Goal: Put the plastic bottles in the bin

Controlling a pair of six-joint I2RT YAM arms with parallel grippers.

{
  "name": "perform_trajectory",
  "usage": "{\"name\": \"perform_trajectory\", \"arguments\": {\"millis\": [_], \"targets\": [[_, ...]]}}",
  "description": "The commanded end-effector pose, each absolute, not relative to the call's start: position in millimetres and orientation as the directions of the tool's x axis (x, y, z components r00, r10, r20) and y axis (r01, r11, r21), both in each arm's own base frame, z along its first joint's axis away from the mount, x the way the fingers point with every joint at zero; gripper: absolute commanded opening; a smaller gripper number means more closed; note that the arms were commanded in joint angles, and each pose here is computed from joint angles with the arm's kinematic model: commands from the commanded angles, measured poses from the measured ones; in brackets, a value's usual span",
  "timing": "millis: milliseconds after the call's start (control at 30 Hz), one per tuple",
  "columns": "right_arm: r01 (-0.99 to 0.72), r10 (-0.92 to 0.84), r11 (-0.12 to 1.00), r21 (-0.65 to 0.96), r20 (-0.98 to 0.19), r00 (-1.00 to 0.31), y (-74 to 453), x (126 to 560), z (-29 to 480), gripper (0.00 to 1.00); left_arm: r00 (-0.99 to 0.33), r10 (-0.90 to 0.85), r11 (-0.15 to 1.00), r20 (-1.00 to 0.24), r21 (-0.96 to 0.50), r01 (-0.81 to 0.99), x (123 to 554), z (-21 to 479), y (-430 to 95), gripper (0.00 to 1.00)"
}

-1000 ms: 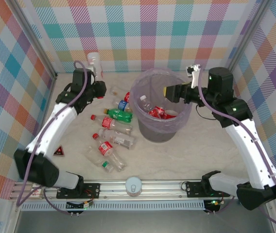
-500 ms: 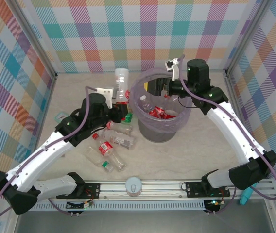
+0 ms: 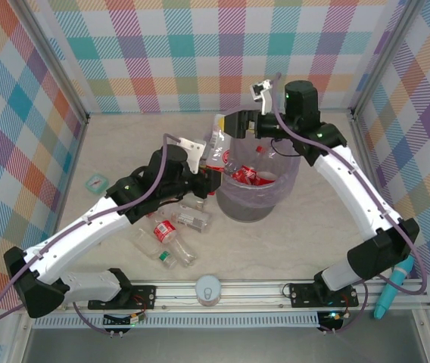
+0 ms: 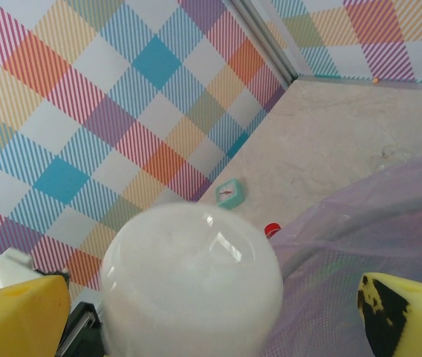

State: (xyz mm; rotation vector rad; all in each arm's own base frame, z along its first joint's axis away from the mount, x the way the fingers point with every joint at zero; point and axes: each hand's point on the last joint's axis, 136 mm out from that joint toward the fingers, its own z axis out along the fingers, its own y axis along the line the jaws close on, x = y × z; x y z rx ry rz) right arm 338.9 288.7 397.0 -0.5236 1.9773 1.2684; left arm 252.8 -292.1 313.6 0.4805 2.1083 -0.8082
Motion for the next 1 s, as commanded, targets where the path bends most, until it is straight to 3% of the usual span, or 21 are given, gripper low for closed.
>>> {"name": "perform_trajectory", "arguments": {"millis": [0,100,300,433,500,600,700,733,833,967], "targets": [[-0.701,0.033,0.358,0.617,-0.758,-0.651,295,330,414,0.99,-0.547,0.072,0.678,-0.834,-0.361,0.64,247,337,-304,0.25],[-0.7,0.018,0.354,0.62,-0.753,-0.658,296,330,414,0.99,-0.537,0.078,0.666,-0.84,-0.357,0.655,245,343,-310,0.25],[-0.696,0.029,0.401,0.596,-0.767,-0.64,286,323,418,0.82,-0.522,0.051,0.694,-0.851,-0.346,0.631,250,349,-304,0.25],[-0.688,0.04,0.45,0.569,-0.783,-0.621,277,323,417,0.59,-0.519,0.042,0.721,-0.854,-0.334,0.608,256,346,-302,0.26],[-0.688,0.048,0.458,0.562,-0.789,-0.612,276,325,419,0.53,-0.519,0.038,0.729,-0.854,-0.331,0.599,259,345,-302,0.28],[-0.689,0.056,0.468,0.554,-0.797,-0.602,275,328,426,0.47,-0.486,-0.008,0.743,-0.874,-0.33,0.582,267,349,-300,0.43],[-0.692,0.076,0.481,0.538,-0.812,-0.579,271,336,445,0.42,-0.38,-0.141,0.723,-0.914,-0.357,0.592,273,367,-296,0.79],[-0.693,0.086,0.491,0.528,-0.821,-0.565,268,339,452,0.42,-0.355,-0.159,0.726,-0.921,-0.353,0.59,274,373,-294,0.85],[-0.689,0.135,0.531,0.494,-0.851,-0.507,251,348,476,0.41,-0.341,-0.102,0.778,-0.935,-0.288,0.558,280,377,-286,0.94],[-0.683,0.203,0.572,0.453,-0.886,-0.418,224,360,504,0.41,-0.382,0.001,0.874,-0.924,-0.185,0.45,287,357,-260,0.96]]}}
